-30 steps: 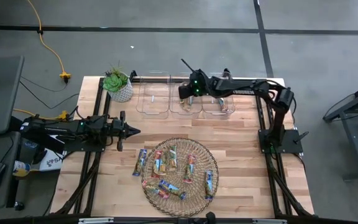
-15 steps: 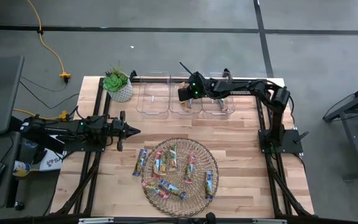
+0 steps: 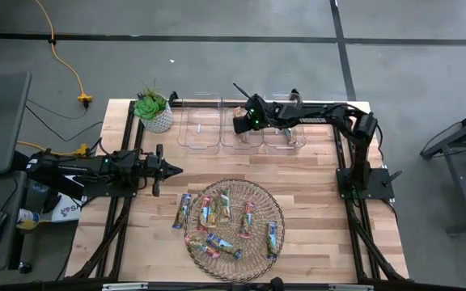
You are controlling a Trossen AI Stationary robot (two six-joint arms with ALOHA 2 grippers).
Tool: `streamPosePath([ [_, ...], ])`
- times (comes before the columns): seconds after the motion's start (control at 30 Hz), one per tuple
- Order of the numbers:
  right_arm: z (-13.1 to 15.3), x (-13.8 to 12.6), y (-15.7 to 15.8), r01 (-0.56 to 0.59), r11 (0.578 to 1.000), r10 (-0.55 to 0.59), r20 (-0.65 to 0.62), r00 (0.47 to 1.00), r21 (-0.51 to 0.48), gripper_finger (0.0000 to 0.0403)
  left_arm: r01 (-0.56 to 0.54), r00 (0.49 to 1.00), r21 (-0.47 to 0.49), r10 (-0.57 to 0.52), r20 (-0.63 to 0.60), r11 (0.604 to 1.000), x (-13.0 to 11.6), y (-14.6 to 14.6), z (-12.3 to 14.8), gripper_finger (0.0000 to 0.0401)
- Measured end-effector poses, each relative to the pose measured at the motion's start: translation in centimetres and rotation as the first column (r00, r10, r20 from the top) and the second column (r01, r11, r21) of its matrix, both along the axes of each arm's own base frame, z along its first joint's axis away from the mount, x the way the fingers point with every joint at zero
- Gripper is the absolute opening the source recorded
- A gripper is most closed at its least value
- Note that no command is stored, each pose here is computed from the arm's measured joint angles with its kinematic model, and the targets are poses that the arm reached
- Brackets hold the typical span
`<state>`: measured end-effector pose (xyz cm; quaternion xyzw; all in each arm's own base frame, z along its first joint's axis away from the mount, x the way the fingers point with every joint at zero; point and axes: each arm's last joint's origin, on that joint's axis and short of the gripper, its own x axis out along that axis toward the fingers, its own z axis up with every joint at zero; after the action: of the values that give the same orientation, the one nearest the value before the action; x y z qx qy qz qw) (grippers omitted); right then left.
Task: Pick and place Granola Bars by type
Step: Put the yellow granola bar into the middle transparent bin, then put the red granola bar into the right transparent bin
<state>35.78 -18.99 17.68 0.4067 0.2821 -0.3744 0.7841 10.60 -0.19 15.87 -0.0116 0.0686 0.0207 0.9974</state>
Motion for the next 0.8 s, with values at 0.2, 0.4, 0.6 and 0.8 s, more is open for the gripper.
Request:
streamPosePath([
  [0.2,0.1,0.1,0.0,-0.045,0.999,0.045,0.002,0.999,-0.017,0.0121,0.000,1.000,0.000,0.000,0.000,1.000,0.0,0.0,0.0,0.0001],
  [0.4,0.6,0.4,-0.1,-0.098,0.994,0.099,0.048,0.994,-0.039,0.0135,0.000,1.000,0.000,0.000,0.000,1.000,0.0,0.0,0.0,0.0001],
  [0.6,3.1,-0.2,-0.6,-0.111,0.988,0.124,0.125,0.984,-0.106,0.0136,0.000,1.000,0.000,0.000,0.000,1.000,0.0,0.0,0.0,0.0001],
  [0.8,7.9,-1.3,-0.7,-0.187,0.954,0.248,0.269,0.931,-0.233,0.0135,0.000,1.000,0.000,0.000,0.000,1.000,0.0,0.0,0.0,0.0001],
])
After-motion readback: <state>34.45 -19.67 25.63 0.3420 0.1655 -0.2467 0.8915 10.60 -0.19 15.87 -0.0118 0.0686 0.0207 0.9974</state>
